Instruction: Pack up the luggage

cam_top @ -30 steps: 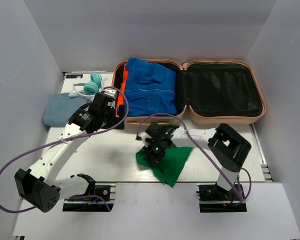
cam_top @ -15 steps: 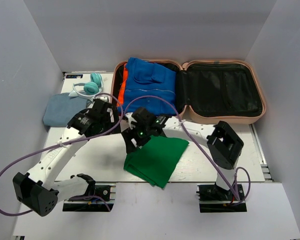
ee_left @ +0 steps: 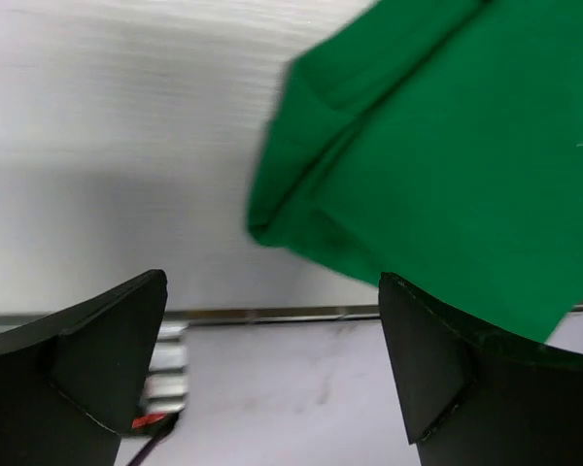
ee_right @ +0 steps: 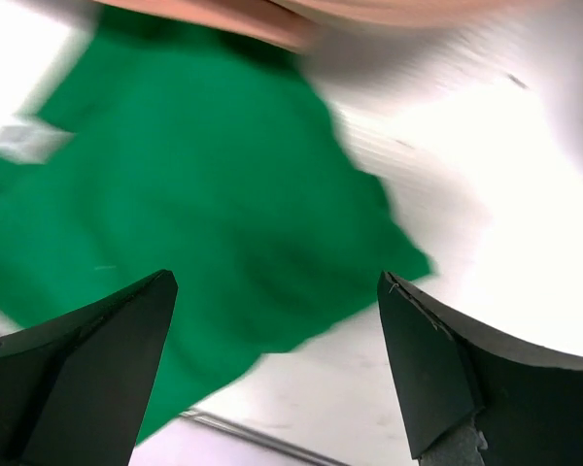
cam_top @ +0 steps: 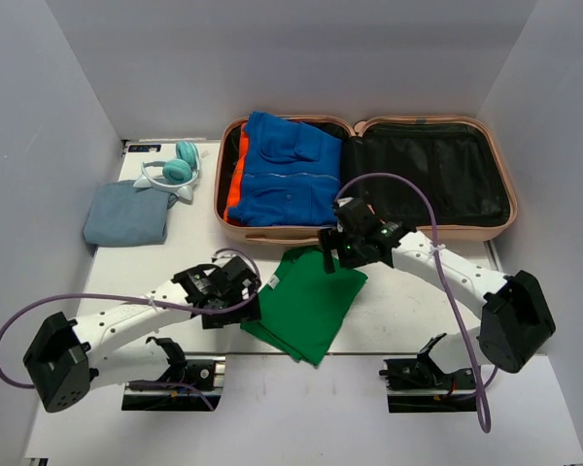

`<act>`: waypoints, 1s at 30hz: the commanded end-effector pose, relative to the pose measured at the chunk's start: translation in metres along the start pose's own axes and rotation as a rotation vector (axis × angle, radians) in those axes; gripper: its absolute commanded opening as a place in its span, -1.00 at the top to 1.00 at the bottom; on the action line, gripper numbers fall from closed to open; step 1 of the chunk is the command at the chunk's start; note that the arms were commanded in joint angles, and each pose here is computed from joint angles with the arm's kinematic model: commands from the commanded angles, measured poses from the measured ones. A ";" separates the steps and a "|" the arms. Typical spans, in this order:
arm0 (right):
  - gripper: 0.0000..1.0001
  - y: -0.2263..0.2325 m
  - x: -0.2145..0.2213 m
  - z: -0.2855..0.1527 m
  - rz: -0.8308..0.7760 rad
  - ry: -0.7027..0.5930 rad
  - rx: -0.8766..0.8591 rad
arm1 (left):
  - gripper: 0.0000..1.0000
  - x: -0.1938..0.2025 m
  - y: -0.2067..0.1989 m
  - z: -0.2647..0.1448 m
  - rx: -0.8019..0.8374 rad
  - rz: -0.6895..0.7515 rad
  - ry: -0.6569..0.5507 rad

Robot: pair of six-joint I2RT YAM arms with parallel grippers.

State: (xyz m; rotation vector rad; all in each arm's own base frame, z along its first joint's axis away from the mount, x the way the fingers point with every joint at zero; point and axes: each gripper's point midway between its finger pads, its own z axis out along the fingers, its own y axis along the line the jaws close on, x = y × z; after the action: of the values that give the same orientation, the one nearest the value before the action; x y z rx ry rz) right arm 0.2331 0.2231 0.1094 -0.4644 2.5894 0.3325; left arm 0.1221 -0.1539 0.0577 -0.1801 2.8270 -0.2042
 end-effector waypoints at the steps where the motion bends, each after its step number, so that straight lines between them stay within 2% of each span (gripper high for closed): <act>1: -0.80 -0.035 0.009 0.016 0.014 -0.023 0.105 | -1.00 -0.004 -0.040 0.009 0.138 -0.112 -0.031; 3: -0.80 -0.041 -0.003 0.029 0.019 -0.091 0.093 | -1.00 -0.002 -0.061 0.019 0.237 -0.130 -0.057; 5: -0.76 -0.042 -0.009 0.043 0.005 -0.106 0.058 | -1.00 -0.003 -0.068 0.028 0.276 -0.171 -0.070; 8: -0.71 -0.036 -0.013 0.054 -0.026 -0.089 -0.006 | -1.00 0.000 -0.064 0.039 0.229 -0.196 -0.054; 12: -0.48 -0.028 0.002 0.068 -0.031 -0.039 -0.084 | -0.55 0.005 -0.064 0.050 0.192 -0.201 -0.023; 13: -0.36 -0.027 0.012 0.071 -0.025 -0.021 -0.106 | -0.25 0.007 -0.061 0.055 0.162 -0.200 -0.017; 15: -0.25 -0.027 0.034 0.073 0.006 0.011 -0.128 | 0.00 0.006 -0.062 0.058 0.136 -0.206 -0.009; 16: -0.17 -0.026 0.039 0.074 0.018 0.017 -0.132 | 0.22 0.005 -0.053 0.061 0.083 -0.202 -0.020; 17: -0.07 -0.027 0.045 0.075 0.030 0.027 -0.134 | 0.32 -0.002 -0.057 0.057 0.076 -0.204 -0.033; 18: 0.15 -0.027 0.061 0.073 0.052 0.050 -0.142 | 0.52 -0.001 -0.047 0.053 0.012 -0.196 -0.024; 20: 0.28 -0.027 0.090 0.072 0.084 0.113 -0.156 | 0.60 -0.013 -0.033 0.046 -0.076 -0.181 -0.080; 22: 0.39 -0.023 0.093 0.063 0.116 0.094 -0.178 | 0.65 -0.035 -0.031 0.038 -0.096 -0.178 -0.169; 25: 0.46 -0.019 0.116 0.050 0.151 0.086 -0.229 | 0.65 -0.053 -0.021 0.034 -0.115 -0.173 -0.224; 27: 0.46 -0.013 0.124 0.043 0.140 0.091 -0.270 | 0.65 -0.069 -0.025 0.035 -0.085 -0.192 -0.251; 28: 0.46 -0.012 0.125 0.035 0.130 0.073 -0.277 | 0.65 -0.080 -0.027 0.037 -0.069 -0.142 -0.271; 30: 0.42 -0.012 0.127 0.030 0.096 0.074 -0.281 | 0.52 -0.093 -0.032 0.040 -0.051 -0.093 -0.274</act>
State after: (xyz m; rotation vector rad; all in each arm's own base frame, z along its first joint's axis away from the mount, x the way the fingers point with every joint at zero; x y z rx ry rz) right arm 0.1670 0.1968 0.0219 -0.4158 2.5884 0.7328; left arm 0.1937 -0.1855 0.0364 -0.4433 2.6435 -0.1675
